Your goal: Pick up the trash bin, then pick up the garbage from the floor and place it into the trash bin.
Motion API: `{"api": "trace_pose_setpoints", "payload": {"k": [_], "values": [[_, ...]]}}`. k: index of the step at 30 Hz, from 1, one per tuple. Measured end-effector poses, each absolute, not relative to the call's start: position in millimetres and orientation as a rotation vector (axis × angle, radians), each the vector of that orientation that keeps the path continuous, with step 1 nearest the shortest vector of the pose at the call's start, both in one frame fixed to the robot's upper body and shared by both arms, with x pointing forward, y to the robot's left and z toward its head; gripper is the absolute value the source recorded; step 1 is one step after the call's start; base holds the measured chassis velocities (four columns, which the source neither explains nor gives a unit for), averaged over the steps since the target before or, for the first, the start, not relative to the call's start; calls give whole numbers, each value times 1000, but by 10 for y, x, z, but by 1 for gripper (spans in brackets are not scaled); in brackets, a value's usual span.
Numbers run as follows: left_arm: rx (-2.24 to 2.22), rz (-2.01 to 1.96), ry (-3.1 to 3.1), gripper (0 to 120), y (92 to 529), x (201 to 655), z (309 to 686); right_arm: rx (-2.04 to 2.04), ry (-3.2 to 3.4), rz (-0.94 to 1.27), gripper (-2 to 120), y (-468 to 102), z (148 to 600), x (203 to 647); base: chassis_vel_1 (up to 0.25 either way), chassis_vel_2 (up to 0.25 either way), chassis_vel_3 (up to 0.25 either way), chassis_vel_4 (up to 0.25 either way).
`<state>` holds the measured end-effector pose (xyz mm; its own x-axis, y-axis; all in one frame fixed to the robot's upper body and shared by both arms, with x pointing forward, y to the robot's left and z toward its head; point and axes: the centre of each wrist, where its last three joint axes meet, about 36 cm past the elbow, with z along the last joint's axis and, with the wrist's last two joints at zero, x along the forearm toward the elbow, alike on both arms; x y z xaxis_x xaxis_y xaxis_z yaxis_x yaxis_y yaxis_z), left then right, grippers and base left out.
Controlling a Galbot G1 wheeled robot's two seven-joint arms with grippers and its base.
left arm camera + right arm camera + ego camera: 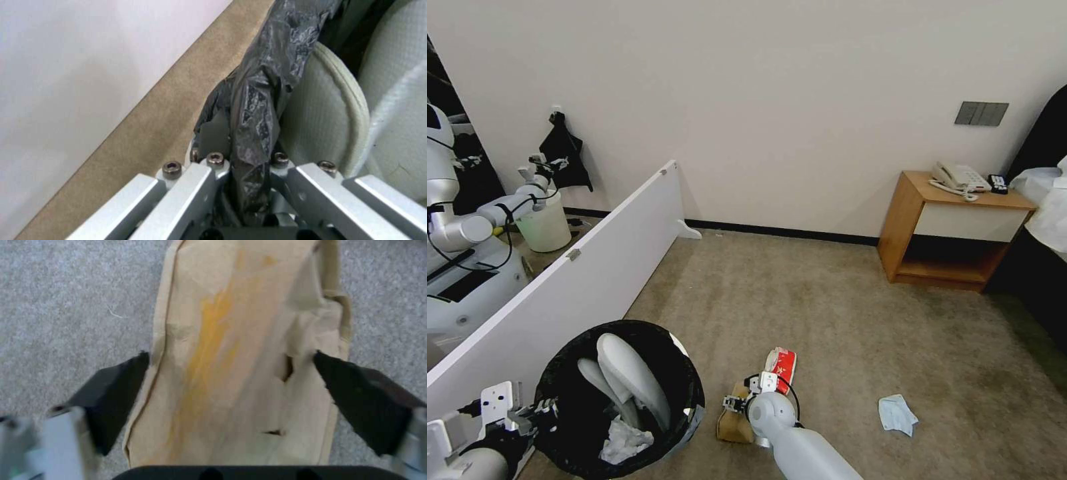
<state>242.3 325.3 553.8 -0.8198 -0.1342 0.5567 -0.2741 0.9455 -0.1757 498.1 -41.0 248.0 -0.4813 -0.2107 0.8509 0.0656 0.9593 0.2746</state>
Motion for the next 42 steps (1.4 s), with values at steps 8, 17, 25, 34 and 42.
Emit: {"api": "trace_pose_setpoints", "payload": {"k": [8, 17, 25, 34, 42], "values": [[289, 334, -2538, 3, 3249, 2420, 5545, 103, -2050, -324, 60, -435, 2471, 4969, 0, 0, 0, 0], [291, 334, -2538, 3, 3252, 2419, 5546, 104, -2053, -319, 27, -440, 2481, 4977, 0, 0, 0, 0], [290, 334, -2540, 3, 3253, 2423, 5548, 107, -2053, -316, 1, -445, 2489, 4979, 0, 0, 0, 0], [290, 335, -2538, 3, 3255, 2422, 5545, 111, -2059, -308, 0, -469, 2518, 4975, 0, 0, 0, 0], [288, 335, -2534, 3, 3265, 2431, 5531, 148, -2164, -306, 0, -694, 2864, 4945, 0, 0, 0, 0]]}}
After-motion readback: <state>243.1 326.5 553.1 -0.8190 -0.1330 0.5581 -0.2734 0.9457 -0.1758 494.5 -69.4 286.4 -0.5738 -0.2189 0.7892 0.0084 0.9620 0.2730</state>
